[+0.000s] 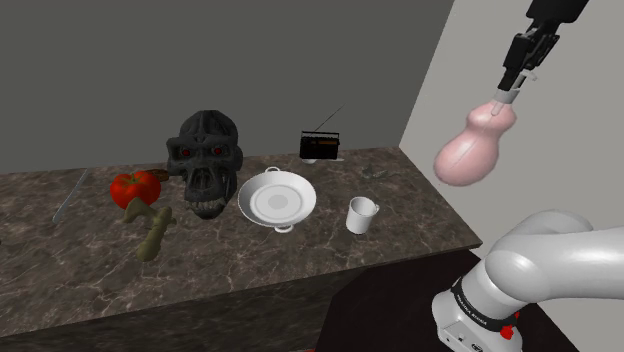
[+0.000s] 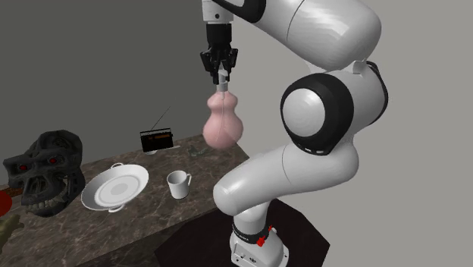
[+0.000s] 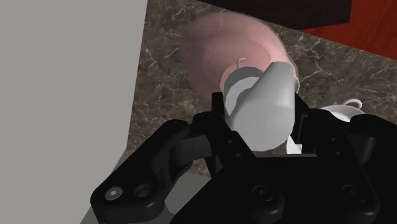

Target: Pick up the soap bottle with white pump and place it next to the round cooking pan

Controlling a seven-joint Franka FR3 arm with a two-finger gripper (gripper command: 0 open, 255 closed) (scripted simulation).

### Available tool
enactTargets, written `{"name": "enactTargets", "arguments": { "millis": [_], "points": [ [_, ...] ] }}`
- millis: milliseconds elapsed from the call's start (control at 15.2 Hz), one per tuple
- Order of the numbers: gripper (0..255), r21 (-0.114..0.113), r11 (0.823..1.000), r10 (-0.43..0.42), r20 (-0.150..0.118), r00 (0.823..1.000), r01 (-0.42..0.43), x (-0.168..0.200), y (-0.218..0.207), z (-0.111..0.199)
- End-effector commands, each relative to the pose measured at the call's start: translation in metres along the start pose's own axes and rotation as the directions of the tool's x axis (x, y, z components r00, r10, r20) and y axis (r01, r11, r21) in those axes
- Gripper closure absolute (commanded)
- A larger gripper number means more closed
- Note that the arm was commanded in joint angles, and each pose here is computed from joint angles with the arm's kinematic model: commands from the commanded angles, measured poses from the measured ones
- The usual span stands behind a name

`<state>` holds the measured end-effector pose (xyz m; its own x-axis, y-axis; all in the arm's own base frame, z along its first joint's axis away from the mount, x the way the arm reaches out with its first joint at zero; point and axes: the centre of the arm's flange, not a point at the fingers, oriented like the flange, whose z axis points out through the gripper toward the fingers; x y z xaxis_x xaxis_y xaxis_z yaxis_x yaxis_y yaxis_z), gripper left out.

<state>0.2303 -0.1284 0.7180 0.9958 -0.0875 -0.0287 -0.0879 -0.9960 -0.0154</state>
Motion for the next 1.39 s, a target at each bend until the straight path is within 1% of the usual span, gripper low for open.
{"name": "enactTargets", "arguments": {
  "millis": [0,1056,1320],
  "points": [
    [255,0.000,1.000,0.000,-0.001,1.000,0.000,-0.001,0.001,-0.011],
    [255,0.000,1.000,0.000,-0.001,1.000,0.000,-0.003,-0.001,-0.095],
    [255,0.000,1.000,0.000,-0.001,1.000,0.000,0.012,-0.051,-0.095]
  ]
}}
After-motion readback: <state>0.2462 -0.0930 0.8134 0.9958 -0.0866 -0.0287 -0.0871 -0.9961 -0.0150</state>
